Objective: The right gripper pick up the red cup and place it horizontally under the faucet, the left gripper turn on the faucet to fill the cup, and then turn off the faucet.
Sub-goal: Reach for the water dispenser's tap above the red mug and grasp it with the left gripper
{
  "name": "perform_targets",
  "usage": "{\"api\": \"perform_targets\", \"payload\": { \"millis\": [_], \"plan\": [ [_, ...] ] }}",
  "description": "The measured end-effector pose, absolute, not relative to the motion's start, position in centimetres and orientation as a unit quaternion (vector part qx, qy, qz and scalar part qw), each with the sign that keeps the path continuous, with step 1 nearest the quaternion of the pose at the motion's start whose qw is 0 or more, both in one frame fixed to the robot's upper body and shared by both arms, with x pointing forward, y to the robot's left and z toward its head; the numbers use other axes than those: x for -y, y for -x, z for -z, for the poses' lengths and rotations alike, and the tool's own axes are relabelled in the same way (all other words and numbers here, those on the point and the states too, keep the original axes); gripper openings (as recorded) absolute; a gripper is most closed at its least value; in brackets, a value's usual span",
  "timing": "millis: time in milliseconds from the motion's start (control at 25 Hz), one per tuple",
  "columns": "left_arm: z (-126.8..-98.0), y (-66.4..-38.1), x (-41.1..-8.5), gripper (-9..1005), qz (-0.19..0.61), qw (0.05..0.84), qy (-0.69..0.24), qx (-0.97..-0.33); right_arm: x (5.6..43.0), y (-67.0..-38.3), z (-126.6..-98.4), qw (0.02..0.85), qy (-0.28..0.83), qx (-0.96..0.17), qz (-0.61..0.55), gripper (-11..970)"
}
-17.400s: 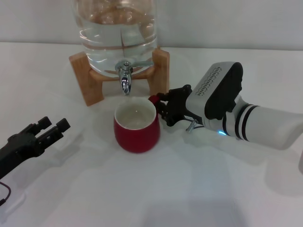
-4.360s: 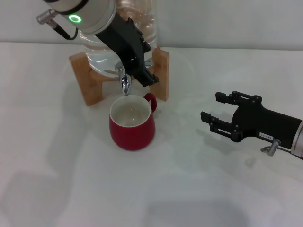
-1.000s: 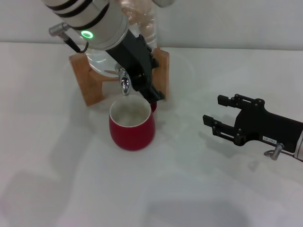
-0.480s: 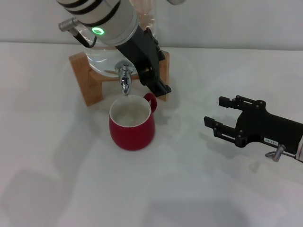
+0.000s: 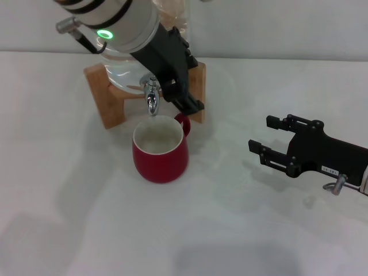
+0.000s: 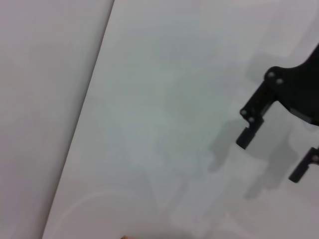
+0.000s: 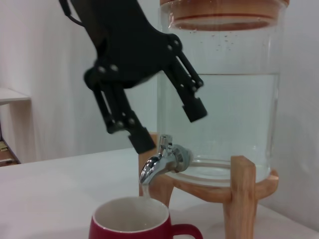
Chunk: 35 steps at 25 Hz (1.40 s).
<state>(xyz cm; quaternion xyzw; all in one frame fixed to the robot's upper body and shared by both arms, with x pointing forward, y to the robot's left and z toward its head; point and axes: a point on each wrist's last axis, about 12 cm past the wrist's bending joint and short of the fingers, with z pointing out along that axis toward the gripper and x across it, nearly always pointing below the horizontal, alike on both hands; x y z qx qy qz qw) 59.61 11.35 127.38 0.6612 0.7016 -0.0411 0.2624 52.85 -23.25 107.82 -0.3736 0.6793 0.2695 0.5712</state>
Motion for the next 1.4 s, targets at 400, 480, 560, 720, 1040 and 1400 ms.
{"api": "perform_targets", "payload": {
  "millis": [400, 480, 560, 720, 1040, 1400],
  "plan": [
    [-127.6, -56.3, -12.8, 816, 0.03, 0.261, -0.67, -0.694, 23.2, -53.0, -108.0, 0.574, 0.37, -0.679, -0.27, 632],
    [-127.8, -55.5, -13.1, 816, 0.036, 0.257, -0.673, -0.693, 23.2, -53.0, -108.0, 0.574, 0.37, -0.679, -0.27, 632],
    [-127.7, -54.8, -13.4, 816, 0.04, 0.253, -0.675, -0.692, 23.2, -53.1, -108.0, 0.574, 0.37, -0.679, -0.271, 632],
    [-127.1, -54.3, -14.4, 817, 0.041, 0.247, -0.666, -0.702, 23.1, -53.0, -108.0, 0.574, 0.369, -0.679, -0.271, 632],
    [-126.2, -54.9, -15.4, 816, 0.024, 0.243, -0.649, -0.72, 23.0, -53.1, -108.0, 0.574, 0.37, -0.677, -0.274, 632],
    [-125.4, -56.1, -14.6, 817, 0.018, 0.233, -0.653, -0.72, 23.0, -53.1, -108.1, 0.574, 0.37, -0.677, -0.275, 632]
  ]
}}
